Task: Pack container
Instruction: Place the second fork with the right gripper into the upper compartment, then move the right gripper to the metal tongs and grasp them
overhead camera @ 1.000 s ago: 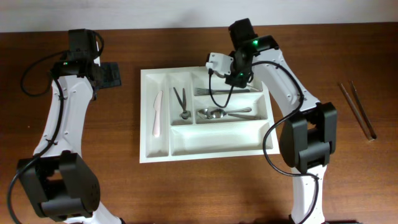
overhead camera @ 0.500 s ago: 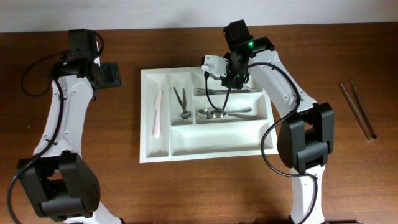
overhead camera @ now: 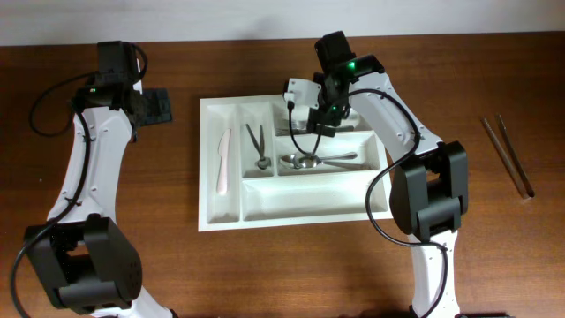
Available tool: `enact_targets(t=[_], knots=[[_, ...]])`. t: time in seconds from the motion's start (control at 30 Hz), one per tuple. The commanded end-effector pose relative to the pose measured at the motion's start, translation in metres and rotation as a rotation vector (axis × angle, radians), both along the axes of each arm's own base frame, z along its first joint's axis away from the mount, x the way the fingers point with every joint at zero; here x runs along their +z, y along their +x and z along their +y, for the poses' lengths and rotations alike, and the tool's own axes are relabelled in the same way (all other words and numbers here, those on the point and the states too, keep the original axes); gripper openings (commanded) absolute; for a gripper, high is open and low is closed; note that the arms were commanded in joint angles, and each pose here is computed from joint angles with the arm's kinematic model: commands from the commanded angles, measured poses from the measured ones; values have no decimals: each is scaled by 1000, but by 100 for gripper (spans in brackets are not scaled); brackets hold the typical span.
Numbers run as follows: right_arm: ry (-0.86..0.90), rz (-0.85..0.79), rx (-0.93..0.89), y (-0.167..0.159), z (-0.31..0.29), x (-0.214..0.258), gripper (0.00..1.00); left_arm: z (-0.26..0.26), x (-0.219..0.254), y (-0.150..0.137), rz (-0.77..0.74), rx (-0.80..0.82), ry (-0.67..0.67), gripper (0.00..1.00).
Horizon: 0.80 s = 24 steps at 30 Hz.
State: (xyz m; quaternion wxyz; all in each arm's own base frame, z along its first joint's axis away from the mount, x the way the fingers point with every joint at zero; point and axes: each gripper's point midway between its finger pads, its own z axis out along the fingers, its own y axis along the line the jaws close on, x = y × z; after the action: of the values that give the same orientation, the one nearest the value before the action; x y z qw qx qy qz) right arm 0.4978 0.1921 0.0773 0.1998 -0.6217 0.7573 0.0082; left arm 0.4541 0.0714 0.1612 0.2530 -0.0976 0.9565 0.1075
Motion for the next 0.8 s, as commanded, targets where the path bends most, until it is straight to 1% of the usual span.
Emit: enact_targets(t=[0.0, 0.1, 0.13, 0.23, 0.33, 0.37, 0.47, 0.57, 0.77], knots=[[92, 14, -217, 11, 4, 14, 99, 1, 4, 3, -7, -10, 17, 99], [117, -46, -537, 30, -28, 53, 99, 1, 4, 3, -7, -10, 17, 99], [100, -104, -732, 38, -65, 82, 99, 1, 4, 3, -7, -10, 17, 99], [86, -152, -989, 36, -125, 118, 99, 1, 4, 3, -7, -10, 17, 99], [84, -125, -1130, 24, -175, 136, 99, 1, 4, 3, -7, -10, 17, 99], [93, -113, -1220, 19, -202, 139, 99, 1, 4, 3, -7, -10, 17, 99], [94, -80, -1356, 8, -249, 136, 99, 1, 4, 3, -7, -10, 17, 99], [62, -34, -1451, -10, -295, 129, 99, 1, 4, 3, -8, -10, 17, 99], [18, 32, -1607, -42, -369, 114, 99, 1, 4, 3, -7, -10, 17, 99]])
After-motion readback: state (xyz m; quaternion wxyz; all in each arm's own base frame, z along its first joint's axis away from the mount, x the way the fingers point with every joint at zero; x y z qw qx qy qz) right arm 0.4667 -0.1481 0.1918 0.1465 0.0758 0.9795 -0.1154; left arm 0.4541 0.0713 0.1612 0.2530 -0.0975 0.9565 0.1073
